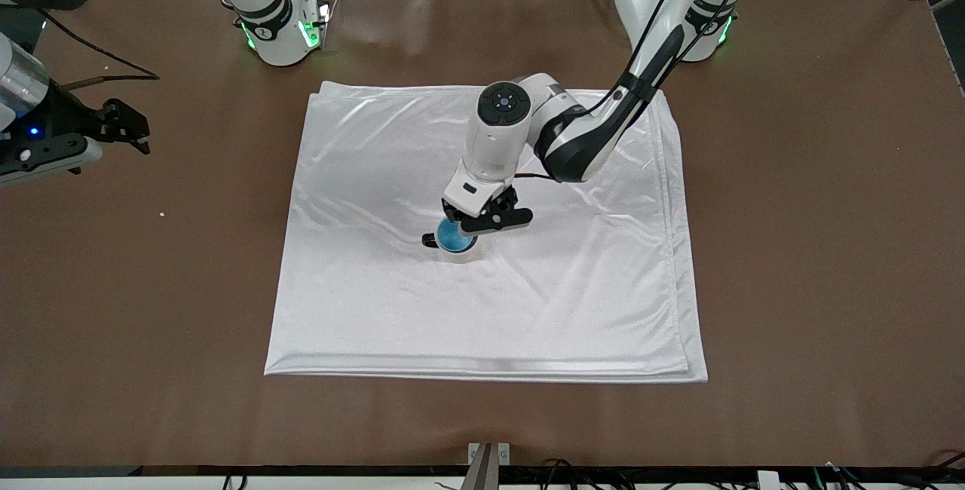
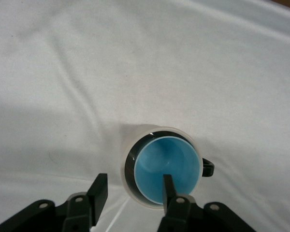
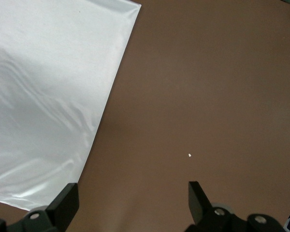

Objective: Place blue cup into white mug on cloth

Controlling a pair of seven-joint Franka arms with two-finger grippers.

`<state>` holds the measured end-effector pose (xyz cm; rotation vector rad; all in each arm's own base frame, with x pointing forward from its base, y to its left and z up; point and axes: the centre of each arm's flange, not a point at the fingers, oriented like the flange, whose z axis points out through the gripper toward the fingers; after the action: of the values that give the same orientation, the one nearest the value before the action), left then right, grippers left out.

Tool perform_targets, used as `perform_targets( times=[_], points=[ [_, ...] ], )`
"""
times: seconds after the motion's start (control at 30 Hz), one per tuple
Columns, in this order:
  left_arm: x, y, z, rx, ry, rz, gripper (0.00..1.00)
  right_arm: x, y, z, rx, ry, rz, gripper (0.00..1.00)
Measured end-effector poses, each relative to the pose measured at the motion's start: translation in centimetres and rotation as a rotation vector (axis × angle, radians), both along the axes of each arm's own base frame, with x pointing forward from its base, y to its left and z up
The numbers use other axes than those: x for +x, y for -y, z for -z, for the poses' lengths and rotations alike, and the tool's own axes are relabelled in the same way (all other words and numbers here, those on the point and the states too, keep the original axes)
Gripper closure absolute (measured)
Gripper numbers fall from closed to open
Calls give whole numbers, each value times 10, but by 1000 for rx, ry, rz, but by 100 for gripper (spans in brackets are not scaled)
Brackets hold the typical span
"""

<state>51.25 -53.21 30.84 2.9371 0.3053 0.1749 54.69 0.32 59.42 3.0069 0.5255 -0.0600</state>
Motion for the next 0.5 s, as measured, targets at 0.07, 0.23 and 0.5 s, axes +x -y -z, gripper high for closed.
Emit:
perform_targets(
  times=[0.07,0.23,0.5],
  points=[
    [2,1,-4,-5,7,2,34,-1,9,-4,1,-1,40,0],
    [9,-1,-24,-21,31,-5,15,-5,28,-19,7,7,169,0],
    [39,-50,-97,49,62,36,0,-10,41,-30,9,8,242,0]
  ],
)
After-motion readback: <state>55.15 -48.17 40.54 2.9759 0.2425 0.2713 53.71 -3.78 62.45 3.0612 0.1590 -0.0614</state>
